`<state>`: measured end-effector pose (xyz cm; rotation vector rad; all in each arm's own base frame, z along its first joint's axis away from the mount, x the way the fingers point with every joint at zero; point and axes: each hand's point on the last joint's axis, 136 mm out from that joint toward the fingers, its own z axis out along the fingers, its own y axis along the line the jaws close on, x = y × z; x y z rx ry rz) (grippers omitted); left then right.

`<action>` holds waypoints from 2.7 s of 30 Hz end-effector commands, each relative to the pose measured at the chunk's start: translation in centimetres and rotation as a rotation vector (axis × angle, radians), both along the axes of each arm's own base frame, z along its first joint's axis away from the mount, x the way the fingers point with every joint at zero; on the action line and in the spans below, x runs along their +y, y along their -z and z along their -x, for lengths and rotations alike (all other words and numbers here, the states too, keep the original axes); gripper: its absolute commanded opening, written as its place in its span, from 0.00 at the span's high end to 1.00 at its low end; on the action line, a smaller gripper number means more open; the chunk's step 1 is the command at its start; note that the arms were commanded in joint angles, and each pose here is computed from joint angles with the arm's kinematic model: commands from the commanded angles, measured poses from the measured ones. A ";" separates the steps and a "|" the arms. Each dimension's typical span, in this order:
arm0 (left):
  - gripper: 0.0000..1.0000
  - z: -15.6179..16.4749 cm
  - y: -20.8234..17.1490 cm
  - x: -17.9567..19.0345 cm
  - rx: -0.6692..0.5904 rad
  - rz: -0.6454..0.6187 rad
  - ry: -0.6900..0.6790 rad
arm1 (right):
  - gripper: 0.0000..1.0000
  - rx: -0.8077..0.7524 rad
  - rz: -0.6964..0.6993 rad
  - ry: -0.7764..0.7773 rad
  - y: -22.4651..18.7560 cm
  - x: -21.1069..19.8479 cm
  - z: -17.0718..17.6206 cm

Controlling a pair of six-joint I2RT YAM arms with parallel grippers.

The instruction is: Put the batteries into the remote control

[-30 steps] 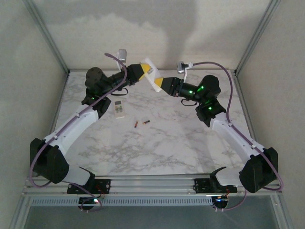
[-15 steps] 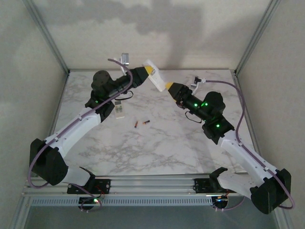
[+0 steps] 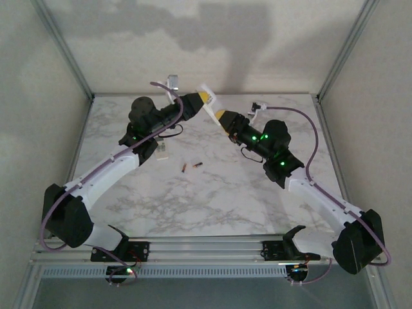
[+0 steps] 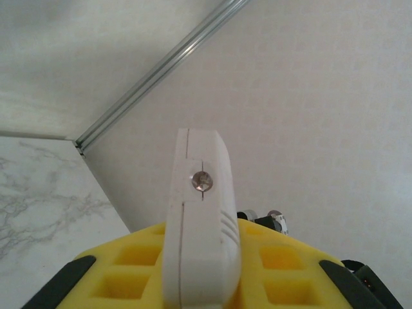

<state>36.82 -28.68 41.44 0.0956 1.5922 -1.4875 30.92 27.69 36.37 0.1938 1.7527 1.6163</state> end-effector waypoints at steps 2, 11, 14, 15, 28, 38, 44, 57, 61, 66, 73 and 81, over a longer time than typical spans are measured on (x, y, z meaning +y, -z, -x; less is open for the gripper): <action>1.00 0.9 -1.0 -0.6 -0.036 0.019 0.031 | 0.61 -0.022 -0.020 0.003 -1.0 0.3 -0.2; 1.00 -0.9 -1.3 2.0 0.020 0.105 -0.028 | 0.81 0.070 0.089 0.008 4.0 -0.3 0.5; 1.00 -1.6 -0.9 3.0 0.037 0.116 -0.051 | 0.81 0.097 0.092 0.005 5.6 -0.8 1.4; 1.00 -1.7 -0.7 3.2 0.043 0.120 -0.057 | 0.82 0.100 0.093 0.005 5.8 -1.0 1.6; 1.00 -3.7 2.7 5.5 0.125 0.126 -0.136 | 0.92 0.101 0.134 0.059 7.2 -4.1 4.1; 1.00 -4.4 3.2 6.0 0.131 0.120 -0.155 | 0.94 0.155 0.169 0.114 9.4 -5.6 4.1; 1.00 -3.8 3.4 6.7 0.091 0.169 -0.197 | 0.89 0.180 0.058 0.140 8.5 -4.3 3.0; 1.00 -4.0 4.0 8.8 0.169 0.380 -0.367 | 0.80 0.182 0.085 0.212 9.7 -2.2 1.9; 1.00 -3.9 4.4 8.9 0.174 0.375 -0.366 | 0.79 0.191 0.089 0.206 10.2 -2.2 2.1; 1.00 -3.7 4.3 9.1 0.160 0.367 -0.370 | 0.73 0.190 0.111 0.204 10.8 -2.7 2.8; 1.00 -3.4 4.7 8.3 0.162 0.347 -0.329 | 0.61 0.073 0.108 0.201 7.4 -2.9 2.9; 1.00 -3.1 4.4 6.4 0.171 0.297 -0.236 | 0.52 0.055 0.003 0.071 2.8 -0.6 0.2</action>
